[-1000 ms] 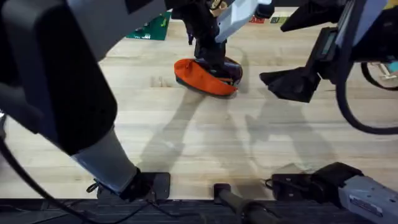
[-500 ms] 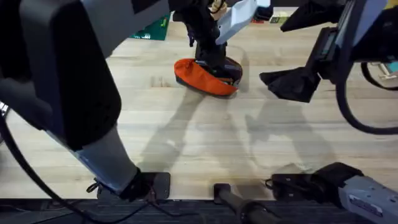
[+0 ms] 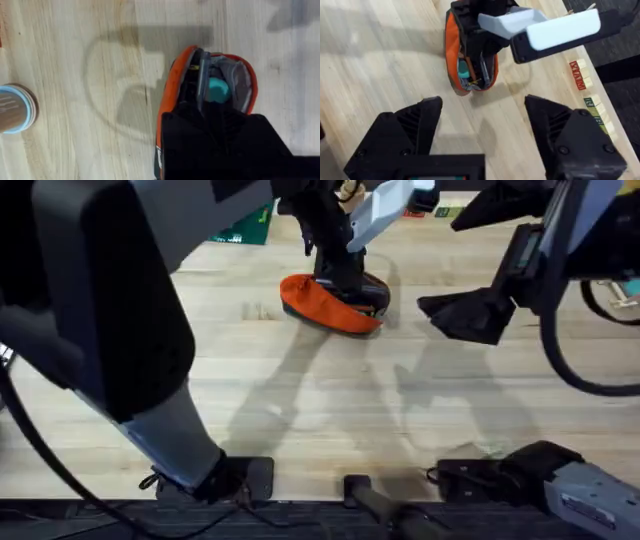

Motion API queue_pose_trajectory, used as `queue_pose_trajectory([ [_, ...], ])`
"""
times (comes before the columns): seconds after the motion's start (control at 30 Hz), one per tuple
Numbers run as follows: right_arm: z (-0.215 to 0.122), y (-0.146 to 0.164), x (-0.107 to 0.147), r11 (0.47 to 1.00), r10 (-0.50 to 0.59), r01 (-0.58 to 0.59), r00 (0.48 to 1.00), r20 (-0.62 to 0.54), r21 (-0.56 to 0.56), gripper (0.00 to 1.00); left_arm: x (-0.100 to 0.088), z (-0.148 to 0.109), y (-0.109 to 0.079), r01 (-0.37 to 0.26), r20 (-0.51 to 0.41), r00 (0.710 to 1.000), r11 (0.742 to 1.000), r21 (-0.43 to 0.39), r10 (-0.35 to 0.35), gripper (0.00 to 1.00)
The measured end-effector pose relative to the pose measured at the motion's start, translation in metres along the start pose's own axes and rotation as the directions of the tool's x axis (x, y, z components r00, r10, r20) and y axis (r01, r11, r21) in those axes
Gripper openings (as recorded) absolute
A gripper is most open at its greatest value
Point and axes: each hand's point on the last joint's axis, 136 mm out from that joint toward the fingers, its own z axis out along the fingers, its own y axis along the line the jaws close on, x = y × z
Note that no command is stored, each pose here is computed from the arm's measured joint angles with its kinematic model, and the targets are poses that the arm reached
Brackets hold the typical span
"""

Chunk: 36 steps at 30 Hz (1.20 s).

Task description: Unzip the bag, pick up the pens from the table one at a time and place them inside, then zip the bag closed.

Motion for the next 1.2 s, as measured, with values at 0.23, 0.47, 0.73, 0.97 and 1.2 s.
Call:
queue_pose_trajectory([
  [0.23, 0.0000, 0.0000, 0.0000, 1.000, 0.000, 0.000, 1.000, 0.000, 0.000, 0.998, 0.0011, 0.0000, -0.0026, 0.005, -0.004, 1.000, 1.000, 0.010, -0.005, 0.042],
  [0.47, 0.0000, 0.0000, 0.0000, 1.000, 0.000, 0.000, 1.000, 0.000, 0.000, 0.997, 0.0026, 0.0000, -0.0021, 0.005, -0.013, 1.000, 1.000, 0.007, -0.005, 0.042],
  [0.73, 0.0000, 0.0000, 0.0000, 1.000, 0.000, 0.000, 1.000, 0.000, 0.000, 0.997, 0.0040, 0.0000, -0.0013, 0.005, -0.021, 1.000, 1.000, 0.003, -0.005, 0.062],
  [0.97, 0.0000, 0.0000, 0.0000, 1.000, 0.000, 0.000, 1.000, 0.000, 0.000, 0.998, 0.0048, -0.0001, -0.0021, 0.001, -0.025, 1.000, 1.000, 0.006, -0.001, 0.930],
  [1.2, 0.0000, 0.0000, 0.0000, 1.000, 0.000, 0.000, 1.000, 0.000, 0.000, 0.997, 0.0047, -0.0001, -0.0020, 0.000, -0.025, 1.000, 1.000, 0.005, 0.000, 0.992],
])
